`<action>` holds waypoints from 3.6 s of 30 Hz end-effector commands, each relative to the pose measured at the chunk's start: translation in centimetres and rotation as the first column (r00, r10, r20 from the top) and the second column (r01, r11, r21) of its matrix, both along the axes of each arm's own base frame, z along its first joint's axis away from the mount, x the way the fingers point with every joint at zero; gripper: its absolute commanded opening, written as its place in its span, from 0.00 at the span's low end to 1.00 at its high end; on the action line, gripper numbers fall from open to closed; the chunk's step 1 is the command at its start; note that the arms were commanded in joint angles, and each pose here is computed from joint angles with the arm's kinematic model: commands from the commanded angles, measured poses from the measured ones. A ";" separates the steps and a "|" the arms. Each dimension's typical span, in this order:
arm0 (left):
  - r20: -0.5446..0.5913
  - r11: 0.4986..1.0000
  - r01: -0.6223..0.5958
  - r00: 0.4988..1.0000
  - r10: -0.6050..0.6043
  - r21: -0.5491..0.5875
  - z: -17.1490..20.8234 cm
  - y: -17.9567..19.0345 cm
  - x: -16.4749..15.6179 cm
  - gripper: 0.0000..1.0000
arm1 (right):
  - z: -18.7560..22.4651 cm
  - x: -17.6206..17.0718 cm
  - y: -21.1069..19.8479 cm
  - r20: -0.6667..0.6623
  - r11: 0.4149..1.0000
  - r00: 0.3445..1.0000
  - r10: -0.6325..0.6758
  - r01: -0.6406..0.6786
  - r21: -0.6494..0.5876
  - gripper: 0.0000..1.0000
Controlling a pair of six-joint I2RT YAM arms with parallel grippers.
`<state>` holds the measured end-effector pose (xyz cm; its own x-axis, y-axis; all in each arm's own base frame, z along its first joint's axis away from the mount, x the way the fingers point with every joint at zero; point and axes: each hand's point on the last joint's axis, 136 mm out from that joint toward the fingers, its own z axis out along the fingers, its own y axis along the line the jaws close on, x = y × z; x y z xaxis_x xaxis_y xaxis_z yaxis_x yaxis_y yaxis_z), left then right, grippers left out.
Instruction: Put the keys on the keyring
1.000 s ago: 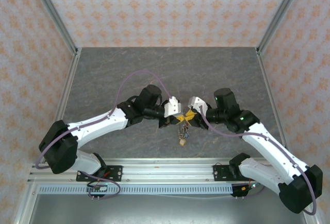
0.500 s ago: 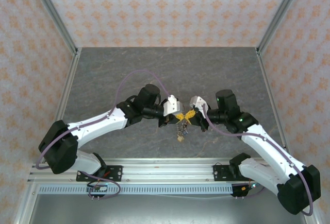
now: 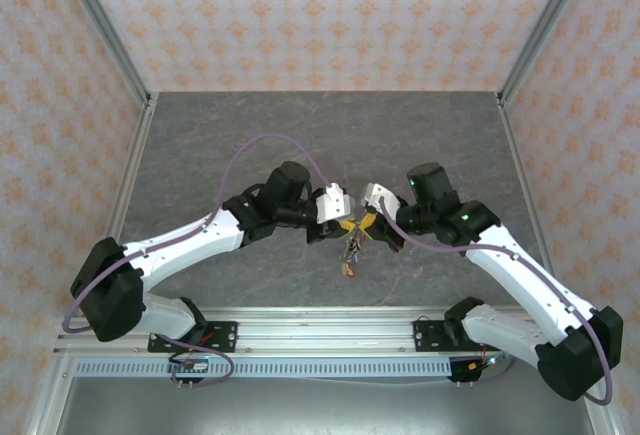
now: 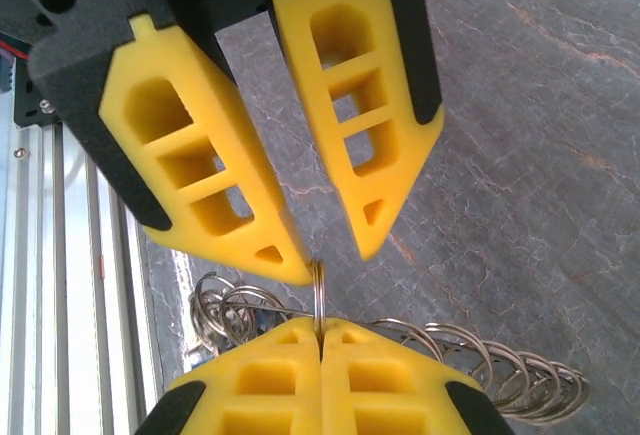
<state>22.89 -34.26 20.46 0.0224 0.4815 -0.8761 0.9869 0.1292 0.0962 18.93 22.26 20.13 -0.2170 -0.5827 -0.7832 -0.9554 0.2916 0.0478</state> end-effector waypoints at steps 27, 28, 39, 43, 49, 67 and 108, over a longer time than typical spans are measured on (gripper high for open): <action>0.004 0.997 0.052 0.999 -0.052 -0.061 1.8 -0.6 -0.7 0.00 | 1.5 0.7 0.1 0.147 1.000 0.989 -0.007 0.003 0.031 0.12; 0.002 0.995 0.050 0.999 -0.050 -0.081 2.0 -0.6 -0.7 0.00 | 1.3 0.7 0.0 0.146 0.999 0.989 -0.016 0.011 0.036 0.12; -0.008 0.982 0.090 0.996 -0.093 -0.164 3.3 -1.0 -1.5 0.00 | -0.2 0.7 0.1 0.072 0.992 0.997 -0.042 0.033 0.122 0.13; -0.005 0.980 0.090 0.996 -0.093 -0.180 3.5 -1.0 -1.5 0.00 | -1.0 1.1 -0.3 0.052 0.989 0.996 -0.070 0.063 0.130 0.10; -0.002 0.974 0.086 0.996 -0.088 -0.212 4.1 -0.9 -1.5 0.00 | -1.5 1.3 -0.3 0.027 0.978 0.995 -0.097 0.091 0.187 0.12; -0.007 0.980 0.093 0.995 -0.096 -0.175 3.6 -0.8 -1.5 0.00 | 2.0 1.4 0.0 0.135 0.974 0.989 -0.061 0.030 0.225 0.22; 0.017 0.999 0.046 0.999 -0.045 -0.018 1.9 -0.5 0.0 0.15 | 3.0 0.5 -0.3 0.102 0.997 0.994 -0.033 0.040 -0.066 0.00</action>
